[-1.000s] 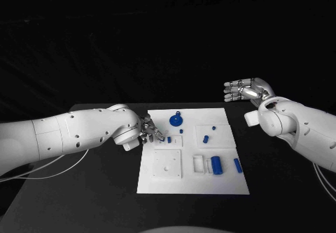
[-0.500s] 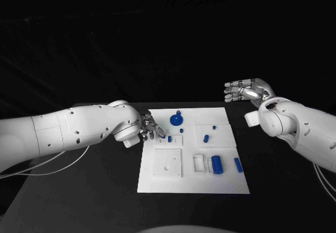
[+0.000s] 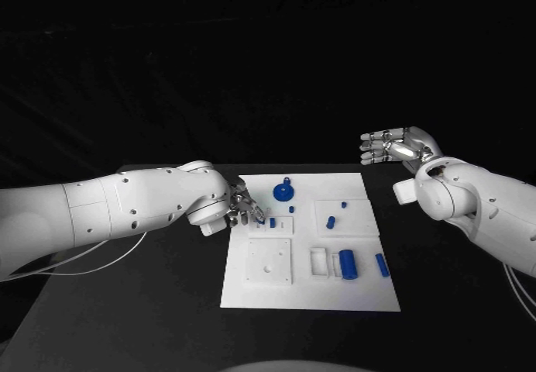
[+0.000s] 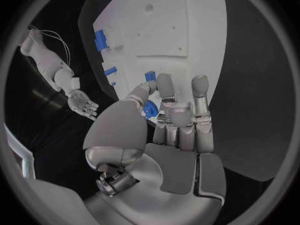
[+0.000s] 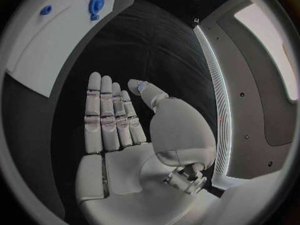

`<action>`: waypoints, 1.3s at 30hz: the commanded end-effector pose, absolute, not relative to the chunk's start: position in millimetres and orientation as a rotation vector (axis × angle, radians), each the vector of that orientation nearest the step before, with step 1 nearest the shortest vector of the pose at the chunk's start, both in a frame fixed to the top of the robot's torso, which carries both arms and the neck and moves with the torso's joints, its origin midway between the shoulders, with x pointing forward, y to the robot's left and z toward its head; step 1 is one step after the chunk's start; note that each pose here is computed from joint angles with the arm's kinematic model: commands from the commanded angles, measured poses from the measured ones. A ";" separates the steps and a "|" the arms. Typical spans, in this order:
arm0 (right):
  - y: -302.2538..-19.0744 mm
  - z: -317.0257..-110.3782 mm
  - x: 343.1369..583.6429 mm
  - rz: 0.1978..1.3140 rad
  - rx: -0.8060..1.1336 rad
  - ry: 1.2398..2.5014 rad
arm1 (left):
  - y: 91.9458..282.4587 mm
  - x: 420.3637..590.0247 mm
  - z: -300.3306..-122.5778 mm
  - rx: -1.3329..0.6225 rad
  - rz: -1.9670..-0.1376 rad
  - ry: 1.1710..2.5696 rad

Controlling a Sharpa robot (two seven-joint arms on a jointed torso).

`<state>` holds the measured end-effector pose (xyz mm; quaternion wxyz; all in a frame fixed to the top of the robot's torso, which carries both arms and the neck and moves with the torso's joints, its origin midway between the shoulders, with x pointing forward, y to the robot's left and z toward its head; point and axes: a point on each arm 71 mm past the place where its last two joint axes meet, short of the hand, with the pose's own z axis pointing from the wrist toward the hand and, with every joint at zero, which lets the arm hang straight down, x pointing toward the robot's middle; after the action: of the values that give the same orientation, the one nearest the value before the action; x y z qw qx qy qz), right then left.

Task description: Assemble the parts on the task board

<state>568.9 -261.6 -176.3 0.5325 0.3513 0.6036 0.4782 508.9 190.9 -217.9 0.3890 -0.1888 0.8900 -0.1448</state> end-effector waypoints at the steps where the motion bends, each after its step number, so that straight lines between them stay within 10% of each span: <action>1: -260.0 -176.6 568.4 1.154 0.824 1.452 | 188.8 509.6 -217.2 -0.452 -0.348 2.273; 39: -260.2 -177.3 568.2 1.155 0.824 1.454 | 192.5 509.9 -224.3 -0.438 -0.291 2.312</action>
<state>568.6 -261.9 -177.1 0.5308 0.3509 0.6054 0.4783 510.8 193.8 -223.0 0.3790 -0.1790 0.9003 -0.1175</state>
